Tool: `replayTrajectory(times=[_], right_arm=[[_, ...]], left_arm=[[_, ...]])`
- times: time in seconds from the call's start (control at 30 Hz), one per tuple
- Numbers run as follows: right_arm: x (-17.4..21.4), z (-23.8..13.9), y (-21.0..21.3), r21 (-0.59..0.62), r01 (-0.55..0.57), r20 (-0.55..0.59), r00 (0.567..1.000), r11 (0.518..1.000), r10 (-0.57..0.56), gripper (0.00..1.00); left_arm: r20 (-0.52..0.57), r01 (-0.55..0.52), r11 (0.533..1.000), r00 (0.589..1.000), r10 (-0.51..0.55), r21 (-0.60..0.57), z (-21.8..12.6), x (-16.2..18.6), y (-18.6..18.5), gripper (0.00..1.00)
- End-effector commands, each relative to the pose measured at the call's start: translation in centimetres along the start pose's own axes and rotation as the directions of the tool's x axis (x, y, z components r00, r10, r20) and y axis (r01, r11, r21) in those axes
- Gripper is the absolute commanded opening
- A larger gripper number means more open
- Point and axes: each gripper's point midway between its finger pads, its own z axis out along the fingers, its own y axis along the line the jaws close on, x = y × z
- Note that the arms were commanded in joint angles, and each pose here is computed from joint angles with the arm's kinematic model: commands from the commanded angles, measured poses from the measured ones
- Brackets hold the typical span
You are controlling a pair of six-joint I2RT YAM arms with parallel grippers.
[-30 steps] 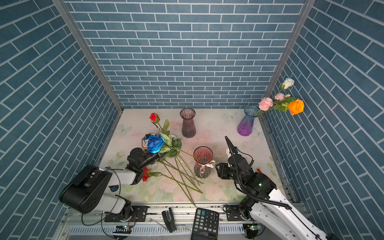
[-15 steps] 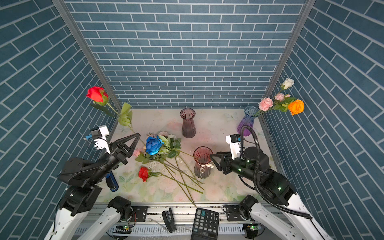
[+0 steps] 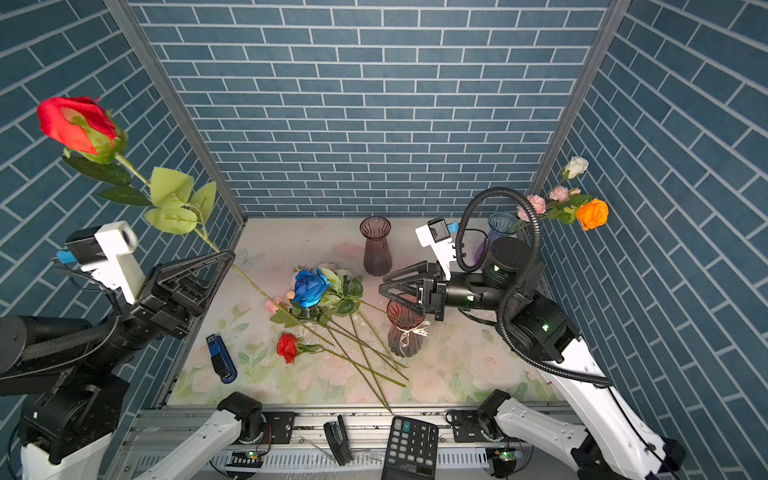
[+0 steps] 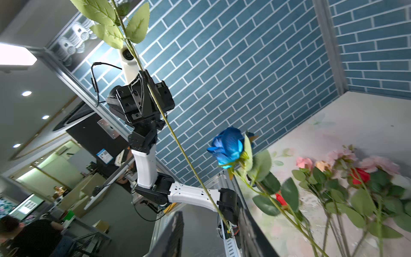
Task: Arrange the flowers into the vase
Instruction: 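Lift the red rose upright with the left gripper while the right gripper rises toward it, then grasp the red rose stem with the right gripper below the left gripper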
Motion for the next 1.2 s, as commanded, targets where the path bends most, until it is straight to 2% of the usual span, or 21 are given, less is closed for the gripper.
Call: replayTrajectory(times=[0.0, 0.1, 0.2, 0.3, 0.4, 0.53, 0.9, 1.07, 1.17], right_arm=[[-2.2, 0.2, 4.6, -0.170, 0.065, 0.003, 0.998, 0.983, -0.065, 0.42], [-2.7, 1.4, 5.5, -0.210, 0.082, -0.032, 0.995, 0.974, -0.090, 0.43], [-2.4, 2.7, 5.3, -0.176, 0.110, -0.076, 0.989, 0.978, -0.125, 0.45], [-2.3, 3.5, 3.9, -0.071, 0.153, -0.104, 0.982, 0.986, -0.160, 0.45], [-2.5, 3.4, 2.0, 0.063, 0.199, -0.103, 0.976, 0.978, -0.192, 0.45], [-1.6, 4.1, 2.6, 0.028, 0.235, -0.130, 0.964, 0.971, -0.230, 0.46], [-1.4, 5.0, 2.5, 0.025, 0.228, -0.127, 0.966, 0.973, -0.223, 0.44], [-1.9, 5.0, 1.5, 0.087, 0.221, -0.114, 0.971, 0.971, -0.210, 0.36], [-2.1, 5.0, 1.4, 0.098, 0.217, -0.101, 0.973, 0.971, -0.207, 0.23]], left_arm=[[-0.007, 0.091, 0.986, 0.996, -0.091, 0.140, 1.6, -0.9, -1.5, 0.00], [0.010, 0.104, 0.985, 0.994, -0.106, 0.138, 2.2, -1.0, -0.8, 0.00], [-0.017, 0.143, 0.980, 0.990, -0.142, 0.139, 3.4, -0.1, 0.5, 0.00], [-0.070, 0.164, 0.977, 0.985, -0.156, 0.138, 4.9, 1.9, 1.2, 0.00], [-0.151, 0.132, 0.984, 0.982, -0.113, 0.123, 6.3, 4.5, 1.0, 0.00], [-0.220, 0.084, 0.984, 0.974, -0.048, 0.156, 7.9, 6.8, -0.4, 0.00], [-0.232, 0.119, 0.970, 0.970, -0.068, 0.211, 10.5, 7.7, -1.2, 0.00], [-0.228, 0.128, 0.966, 0.971, -0.075, 0.226, 10.5, 7.7, -1.7, 0.00], [-0.233, 0.134, 0.964, 0.969, -0.078, 0.232, 10.3, 7.9, -1.9, 0.00]])
